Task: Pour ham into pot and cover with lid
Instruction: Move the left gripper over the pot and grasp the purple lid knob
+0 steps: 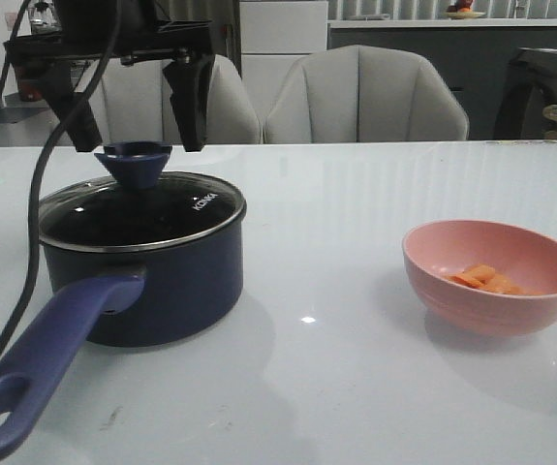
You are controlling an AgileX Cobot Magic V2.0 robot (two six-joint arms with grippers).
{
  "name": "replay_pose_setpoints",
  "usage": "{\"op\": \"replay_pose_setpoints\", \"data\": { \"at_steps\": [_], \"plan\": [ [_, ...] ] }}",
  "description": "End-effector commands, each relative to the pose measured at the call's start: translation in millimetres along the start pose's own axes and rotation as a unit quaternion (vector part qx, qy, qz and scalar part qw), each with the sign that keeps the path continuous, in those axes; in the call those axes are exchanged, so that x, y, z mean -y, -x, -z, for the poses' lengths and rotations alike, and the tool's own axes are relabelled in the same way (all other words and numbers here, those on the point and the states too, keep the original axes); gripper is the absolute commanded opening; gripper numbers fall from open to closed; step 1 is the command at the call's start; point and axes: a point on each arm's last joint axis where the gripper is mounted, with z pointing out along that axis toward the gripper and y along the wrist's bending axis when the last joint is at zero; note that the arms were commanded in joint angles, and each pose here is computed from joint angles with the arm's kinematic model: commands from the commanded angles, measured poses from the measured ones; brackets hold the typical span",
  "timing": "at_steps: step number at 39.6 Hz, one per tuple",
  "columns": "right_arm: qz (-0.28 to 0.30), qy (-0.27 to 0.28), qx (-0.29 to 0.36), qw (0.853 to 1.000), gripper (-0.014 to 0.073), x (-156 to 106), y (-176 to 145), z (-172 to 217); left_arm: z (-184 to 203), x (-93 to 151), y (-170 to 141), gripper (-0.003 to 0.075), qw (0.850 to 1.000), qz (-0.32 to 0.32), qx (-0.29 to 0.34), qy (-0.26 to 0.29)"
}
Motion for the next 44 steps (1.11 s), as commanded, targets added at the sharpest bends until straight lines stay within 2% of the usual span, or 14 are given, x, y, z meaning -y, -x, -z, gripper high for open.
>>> {"op": "replay_pose_setpoints", "data": {
  "at_steps": [1, 11, 21, 44],
  "plan": [
    [0.007, 0.004, 0.043, 0.999, 0.0136, -0.7, 4.7, 1.7, 19.7, 3.9, 0.4, 0.0692, 1.0, 0.005, 0.019, -0.008],
    [0.007, 0.004, 0.043, 0.999, 0.0136, -0.7, 4.7, 1.7, -1.5, 5.0, 0.2, 0.0692, 1.0, 0.015, -0.022, -0.009],
    [0.007, 0.004, 0.043, 0.999, 0.0136, -0.7, 4.7, 1.7, -5.6, 5.7, 0.4, 0.0671, 0.999, 0.017, -0.028, -0.012],
    [0.007, 0.004, 0.043, 0.999, 0.0136, -0.7, 4.7, 1.7, -5.5, 5.0, 0.6, 0.032, 0.999, 0.019, -0.028, -0.012]
  ]
}}
